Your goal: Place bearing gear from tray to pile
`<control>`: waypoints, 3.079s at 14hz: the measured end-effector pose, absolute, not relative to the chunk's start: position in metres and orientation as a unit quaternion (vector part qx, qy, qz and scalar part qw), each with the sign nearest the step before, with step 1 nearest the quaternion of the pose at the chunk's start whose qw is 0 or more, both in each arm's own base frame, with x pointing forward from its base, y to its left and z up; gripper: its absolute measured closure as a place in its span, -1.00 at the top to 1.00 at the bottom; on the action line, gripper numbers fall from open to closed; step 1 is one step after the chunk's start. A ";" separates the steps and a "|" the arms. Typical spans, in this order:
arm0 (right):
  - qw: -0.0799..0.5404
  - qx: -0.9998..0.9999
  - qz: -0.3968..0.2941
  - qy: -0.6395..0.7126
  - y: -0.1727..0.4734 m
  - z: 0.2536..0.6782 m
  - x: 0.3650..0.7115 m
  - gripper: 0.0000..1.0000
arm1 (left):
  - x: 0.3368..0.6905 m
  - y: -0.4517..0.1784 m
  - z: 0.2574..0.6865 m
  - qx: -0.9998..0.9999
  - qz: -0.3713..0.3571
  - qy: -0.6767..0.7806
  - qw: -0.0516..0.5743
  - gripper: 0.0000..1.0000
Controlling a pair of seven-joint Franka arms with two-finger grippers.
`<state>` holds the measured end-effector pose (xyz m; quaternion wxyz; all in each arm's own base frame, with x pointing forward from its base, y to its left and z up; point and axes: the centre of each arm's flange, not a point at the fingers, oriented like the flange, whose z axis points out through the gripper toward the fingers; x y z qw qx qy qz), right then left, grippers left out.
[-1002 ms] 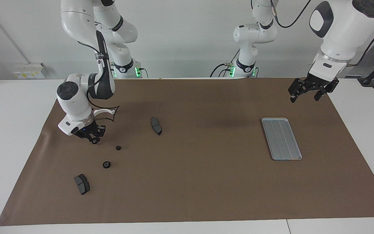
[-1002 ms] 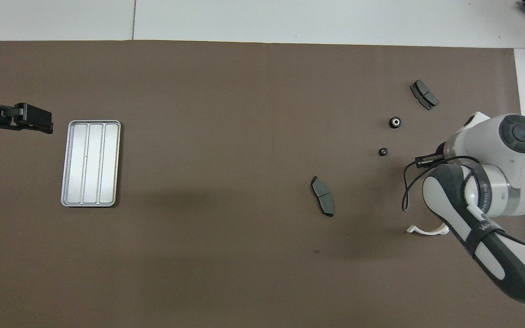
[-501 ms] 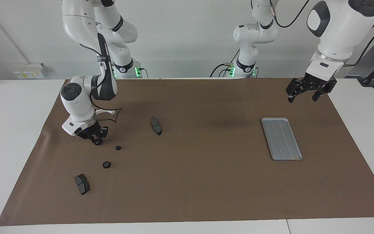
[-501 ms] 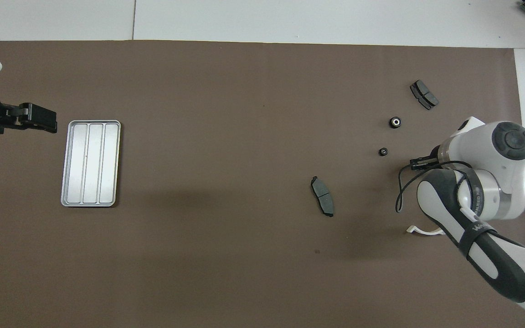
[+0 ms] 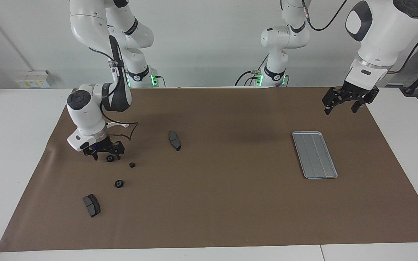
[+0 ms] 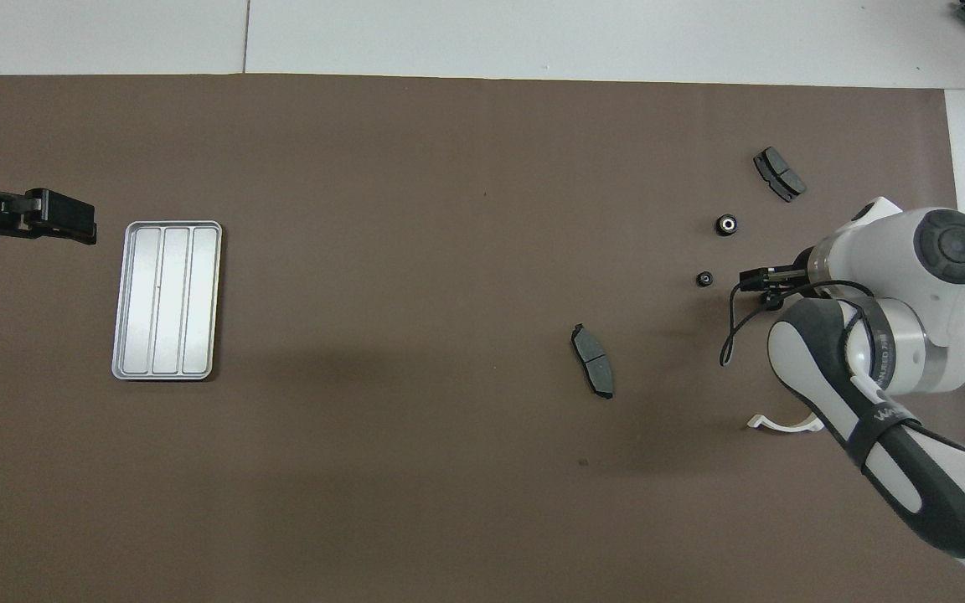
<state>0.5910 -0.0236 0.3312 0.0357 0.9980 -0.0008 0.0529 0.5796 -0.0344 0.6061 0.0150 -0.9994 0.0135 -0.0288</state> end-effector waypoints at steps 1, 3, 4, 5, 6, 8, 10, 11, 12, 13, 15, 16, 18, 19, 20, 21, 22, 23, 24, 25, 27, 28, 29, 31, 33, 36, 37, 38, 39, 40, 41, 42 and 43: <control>0.036 0.998 0.056 -0.013 -0.019 0.347 0.596 1.00 | 0.580 -0.034 0.606 -0.999 -0.029 0.014 0.015 1.00; 0.037 0.997 0.052 -0.038 -0.013 0.385 0.604 1.00 | 0.580 -0.034 0.606 -0.999 -0.029 0.014 0.015 1.00; 0.038 0.997 0.050 -0.048 -0.012 0.406 0.606 1.00 | 0.580 -0.034 0.606 -0.999 -0.029 0.014 0.015 1.00; 0.038 0.997 0.050 -0.053 -0.012 0.426 0.607 1.00 | 0.580 -0.034 0.606 -0.999 -0.029 0.014 0.015 1.00; 0.039 0.996 0.052 -0.057 -0.013 0.446 0.605 1.00 | 0.580 -0.034 0.606 -0.999 -0.029 0.014 0.015 1.00; 0.040 0.996 0.051 -0.061 -0.014 0.479 0.593 1.00 | 0.580 -0.034 0.606 -0.999 -0.029 0.014 0.015 1.00; 0.041 0.996 0.045 -0.066 -0.017 0.510 0.576 1.00 | 0.580 -0.034 0.606 -0.999 -0.029 0.014 0.015 1.00; 0.038 0.996 0.042 -0.071 -0.019 0.526 0.567 1.00 | 0.580 -0.034 0.606 -0.999 -0.029 0.014 0.015 1.00; 0.033 0.996 0.036 -0.077 -0.022 0.541 0.557 1.00 | 0.580 -0.034 0.606 -0.999 -0.029 0.014 0.015 1.00; 0.028 0.996 0.026 -0.084 -0.025 0.558 0.548 1.00 | 0.580 -0.034 0.606 -0.999 -0.029 0.014 0.015 1.00; 0.026 0.996 0.017 -0.082 -0.034 0.596 0.536 1.00 | 0.580 -0.034 0.606 -0.999 -0.029 0.014 0.015 1.00; 0.025 0.997 0.016 -0.073 -0.038 0.610 0.532 1.00 | 0.580 -0.034 0.606 -0.999 -0.029 0.014 0.015 1.00; 0.025 0.998 0.015 -0.058 -0.042 0.624 0.530 1.00 | 0.580 -0.034 0.606 -0.999 -0.029 0.014 0.015 1.00; 0.024 0.998 0.013 -0.054 -0.039 0.625 0.529 1.00 | 0.580 -0.034 0.606 -0.999 -0.029 0.014 0.015 1.00; 0.023 0.998 0.009 -0.050 -0.035 0.623 0.530 1.00 | 0.580 -0.034 0.606 -0.999 -0.029 0.014 0.015 1.00; 0.023 0.999 0.004 -0.047 -0.032 0.621 0.530 1.00 | 0.580 -0.034 0.606 -0.999 -0.029 0.014 0.015 1.00; 0.023 0.999 -0.003 -0.047 -0.032 0.619 0.530 1.00 | 0.580 -0.034 0.606 -0.999 -0.029 0.014 0.015 1.00; 0.023 0.999 -0.008 -0.049 -0.034 0.618 0.529 1.00 | 0.580 -0.034 0.606 -0.999 -0.029 0.014 0.015 1.00; 0.023 0.998 -0.011 -0.050 -0.035 0.617 0.528 1.00 | 0.580 -0.034 0.606 -0.999 -0.029 0.014 0.015 1.00; 0.023 0.998 -0.012 -0.051 -0.036 0.617 0.528 1.00 | 0.580 -0.034 0.606 -0.999 -0.029 0.014 0.015 1.00; 0.023 0.999 -0.013 -0.048 -0.035 0.617 0.527 1.00 | 0.580 -0.034 0.606 -0.999 -0.029 0.014 0.015 1.00; 0.023 0.999 -0.016 -0.039 -0.034 0.617 0.527 1.00 | 0.580 -0.034 0.606 -0.999 -0.029 0.014 0.015 1.00; 0.023 0.999 -0.018 -0.032 -0.034 0.617 0.526 1.00 | 0.580 -0.034 0.606 -0.999 -0.029 0.014 0.015 1.00; 0.023 0.999 -0.018 -0.029 -0.036 0.617 0.526 1.00 | 0.580 -0.034 0.606 -0.999 -0.029 0.014 0.015 1.00; 0.023 0.999 -0.020 -0.027 -0.033 0.617 0.526 1.00 | 0.580 -0.034 0.606 -0.999 -0.029 0.014 0.015 1.00; 0.026 0.999 -0.020 -0.017 -0.018 0.620 0.526 1.00 | 0.580 -0.034 0.606 -0.999 -0.029 0.014 0.015 1.00; 0.027 0.999 -0.019 -0.015 -0.014 0.621 0.526 1.00 | 0.580 -0.034 0.606 -0.999 -0.029 0.014 0.015 1.00; 0.026 0.999 -0.019 -0.015 -0.014 0.622 0.526 1.00 | 0.580 -0.034 0.606 -0.999 -0.029 0.014 0.015 1.00; 0.026 0.999 -0.020 -0.016 -0.015 0.622 0.526 1.00 | 0.580 -0.034 0.606 -0.999 -0.029 0.014 0.015 1.00; 0.026 0.999 -0.020 -0.018 -0.017 0.622 0.525 1.00 | 0.580 -0.034 0.606 -0.999 -0.029 0.014 0.015 1.00; 0.026 0.999 -0.020 -0.019 -0.019 0.622 0.525 1.00 | 0.580 -0.034 0.606 -0.999 -0.029 0.014 0.015 1.00; 0.025 0.999 -0.019 -0.020 -0.019 0.623 0.525 1.00 | 0.580 -0.034 0.606 -0.999 -0.029 0.014 0.015 1.00; 0.025 0.999 -0.018 -0.020 -0.019 0.624 0.525 1.00 | 0.580 -0.034 0.606 -0.999 -0.029 0.014 0.015 1.00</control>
